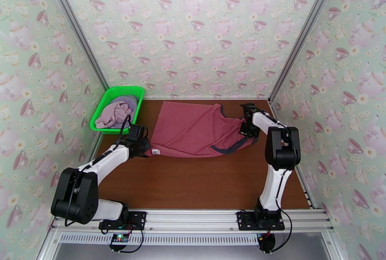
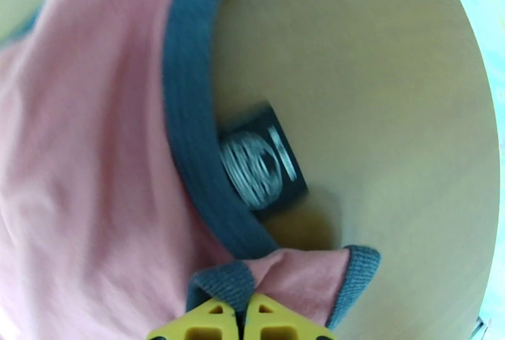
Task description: Fold and stack the mixed laundry pile
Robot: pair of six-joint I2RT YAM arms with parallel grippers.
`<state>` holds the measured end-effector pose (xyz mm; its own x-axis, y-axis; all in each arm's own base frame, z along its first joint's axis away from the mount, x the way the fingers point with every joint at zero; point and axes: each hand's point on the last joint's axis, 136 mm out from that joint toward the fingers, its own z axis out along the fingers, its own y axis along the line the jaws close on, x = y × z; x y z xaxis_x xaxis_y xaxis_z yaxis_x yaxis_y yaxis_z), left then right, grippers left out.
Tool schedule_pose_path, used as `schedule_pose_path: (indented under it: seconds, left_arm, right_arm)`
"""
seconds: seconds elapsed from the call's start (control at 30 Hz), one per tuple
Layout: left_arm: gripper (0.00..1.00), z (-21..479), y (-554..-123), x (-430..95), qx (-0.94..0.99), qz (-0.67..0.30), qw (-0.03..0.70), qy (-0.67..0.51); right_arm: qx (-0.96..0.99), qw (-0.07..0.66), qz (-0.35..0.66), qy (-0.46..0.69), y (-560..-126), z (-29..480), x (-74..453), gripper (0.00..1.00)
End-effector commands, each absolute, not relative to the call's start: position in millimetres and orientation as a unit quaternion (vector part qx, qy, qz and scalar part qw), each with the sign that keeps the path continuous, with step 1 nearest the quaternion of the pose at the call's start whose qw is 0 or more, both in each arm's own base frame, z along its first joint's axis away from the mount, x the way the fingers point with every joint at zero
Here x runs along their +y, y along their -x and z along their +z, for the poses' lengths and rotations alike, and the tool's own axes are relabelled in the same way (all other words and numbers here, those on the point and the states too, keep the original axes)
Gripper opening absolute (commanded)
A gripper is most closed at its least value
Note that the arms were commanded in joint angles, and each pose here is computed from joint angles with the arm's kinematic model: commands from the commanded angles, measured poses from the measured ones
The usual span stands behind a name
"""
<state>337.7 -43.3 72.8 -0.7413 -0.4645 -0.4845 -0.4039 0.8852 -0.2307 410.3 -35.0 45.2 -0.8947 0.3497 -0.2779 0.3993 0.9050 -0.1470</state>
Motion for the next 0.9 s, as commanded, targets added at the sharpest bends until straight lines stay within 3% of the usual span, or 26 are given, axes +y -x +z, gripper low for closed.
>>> schedule_pose_path:
  seconds: [0.0,0.2,0.33,0.37,0.4,0.47,0.7,0.8,0.87]
  left_arm:
    - [0.0,75.1,-333.3,-40.6,0.927,-0.061,0.279,0.245]
    - [0.0,64.5,-327.2,-40.8,0.927,-0.065,0.273,0.25]
    - [0.0,54.5,-325.6,-46.5,0.93,-0.077,0.262,0.247]
    - [0.0,53.1,-326.2,-47.8,0.93,-0.08,0.261,0.247]
    - [0.0,52.0,-326.0,-49.3,0.93,-0.084,0.259,0.246]
    - [0.0,51.5,-326.5,-50.5,0.93,-0.089,0.259,0.246]
    - [0.0,62.9,-325.0,-43.0,0.929,-0.07,0.272,0.242]
    - [0.0,69.3,-325.8,-38.8,0.927,-0.061,0.279,0.243]
    - [0.0,71.9,-327.3,-38.3,0.926,-0.059,0.281,0.244]
  right_arm:
    - [0.956,0.157,-0.115,-0.22,-374.0,84.7,-44.0,0.0]
    - [0.946,0.127,-0.065,-0.29,-266.4,56.9,-29.2,0.0]
    - [0.935,0.123,-0.039,-0.33,-220.4,40.5,-23.0,0.0]
    - [0.932,0.129,-0.038,-0.336,-214.8,41.0,-23.7,0.08]
    - [0.929,0.135,-0.038,-0.342,-212.3,43.1,-24.7,0.19]
    - [0.927,0.145,-0.036,-0.343,-213.7,50.0,-25.5,0.31]
    - [0.941,0.159,-0.011,-0.3,-228.8,78.3,-10.1,0.32]
    - [0.962,0.171,0.058,-0.205,-250.6,91.8,40.7,0.35]
    - [0.972,0.17,0.099,-0.128,-260.8,100.0,82.8,0.44]
